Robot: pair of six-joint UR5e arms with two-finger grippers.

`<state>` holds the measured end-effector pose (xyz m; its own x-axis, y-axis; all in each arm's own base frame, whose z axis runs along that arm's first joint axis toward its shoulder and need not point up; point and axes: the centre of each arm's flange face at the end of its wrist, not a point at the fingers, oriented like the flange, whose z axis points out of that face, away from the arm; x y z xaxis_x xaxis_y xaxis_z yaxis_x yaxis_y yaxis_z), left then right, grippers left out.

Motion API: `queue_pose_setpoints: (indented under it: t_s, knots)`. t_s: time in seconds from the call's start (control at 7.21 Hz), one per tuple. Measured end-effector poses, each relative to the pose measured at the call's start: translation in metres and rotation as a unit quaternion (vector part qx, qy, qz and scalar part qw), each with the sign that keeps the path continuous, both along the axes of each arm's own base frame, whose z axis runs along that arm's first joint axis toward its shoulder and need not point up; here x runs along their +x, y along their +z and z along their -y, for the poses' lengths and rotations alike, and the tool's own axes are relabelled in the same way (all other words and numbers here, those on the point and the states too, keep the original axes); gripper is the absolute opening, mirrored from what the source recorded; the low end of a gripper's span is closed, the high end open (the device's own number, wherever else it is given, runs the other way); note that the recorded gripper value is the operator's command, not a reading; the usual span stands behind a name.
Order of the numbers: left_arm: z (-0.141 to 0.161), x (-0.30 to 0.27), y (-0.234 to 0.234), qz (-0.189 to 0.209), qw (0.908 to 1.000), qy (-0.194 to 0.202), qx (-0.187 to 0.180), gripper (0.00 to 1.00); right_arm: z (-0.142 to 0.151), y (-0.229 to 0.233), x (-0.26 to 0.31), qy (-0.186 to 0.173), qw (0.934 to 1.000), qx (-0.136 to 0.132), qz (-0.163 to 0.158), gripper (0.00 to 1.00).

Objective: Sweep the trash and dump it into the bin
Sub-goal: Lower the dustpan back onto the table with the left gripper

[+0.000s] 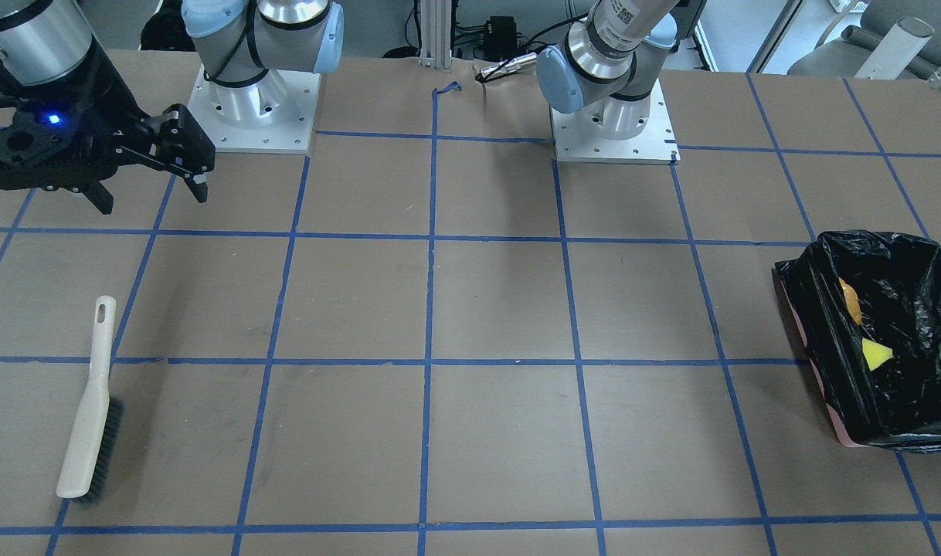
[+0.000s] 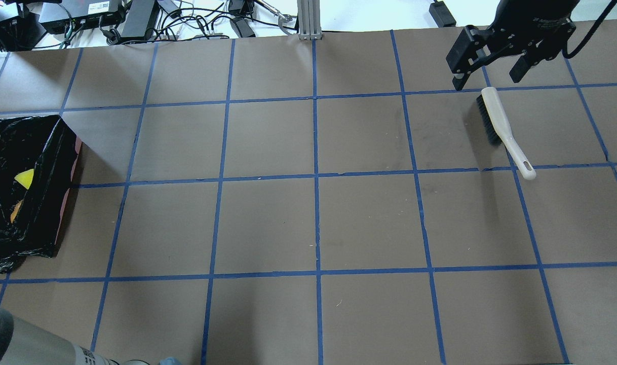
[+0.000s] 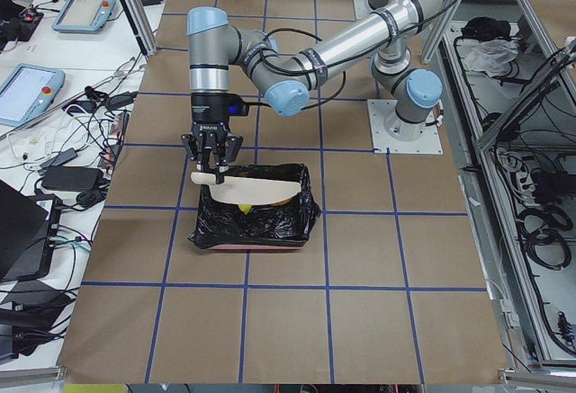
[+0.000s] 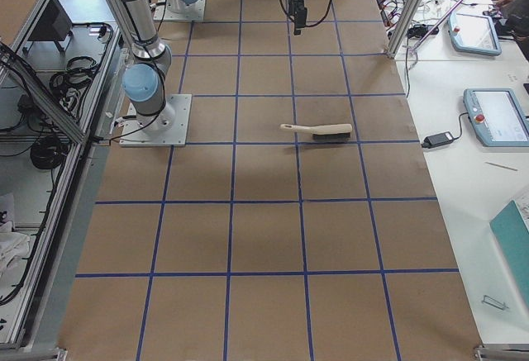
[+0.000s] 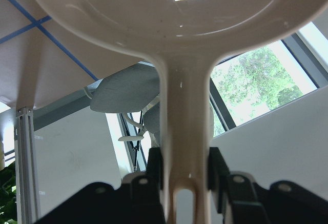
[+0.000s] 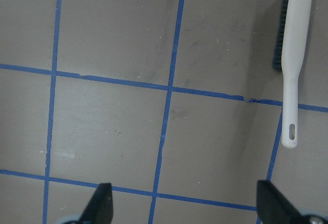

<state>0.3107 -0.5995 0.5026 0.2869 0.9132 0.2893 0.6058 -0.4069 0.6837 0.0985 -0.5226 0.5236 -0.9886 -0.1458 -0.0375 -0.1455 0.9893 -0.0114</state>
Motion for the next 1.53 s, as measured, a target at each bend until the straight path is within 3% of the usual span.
queue_pose_setpoints:
  t_s: [0.28, 0.56, 0.83, 1.11, 1.25, 1.53]
  knots:
    - [-0.003, -0.007, 0.016, -0.084, 0.9960, -0.029, 0.010, 0.00, -0.001, 0.000, 0.000, 0.000, 1.0000, 0.001, 0.000, 1.00]
    - [0.002, -0.024, 0.021, -0.157, 0.9864, -0.050, -0.005, 0.00, -0.001, 0.000, -0.001, -0.001, 1.0000, 0.001, 0.000, 1.00]
    - [0.006, -0.040, -0.008, -0.260, 0.9653, -0.016, -0.018, 0.00, -0.001, 0.000, -0.001, -0.001, 1.0000, 0.001, 0.000, 1.00]
    - [0.017, -0.093, -0.047, -0.368, 0.9271, 0.072, -0.009, 0.00, -0.001, -0.001, -0.001, -0.002, 1.0000, 0.002, 0.000, 1.00]
    - [0.030, -0.133, -0.063, -0.395, 0.9141, 0.090, 0.001, 0.00, -0.001, -0.001, -0.001, -0.002, 1.0000, 0.002, 0.000, 1.00]
    - [0.060, -0.183, -0.113, -0.424, 0.8997, 0.100, 0.020, 0.00, -0.001, -0.001, -0.002, -0.002, 1.0000, 0.002, 0.001, 1.00]
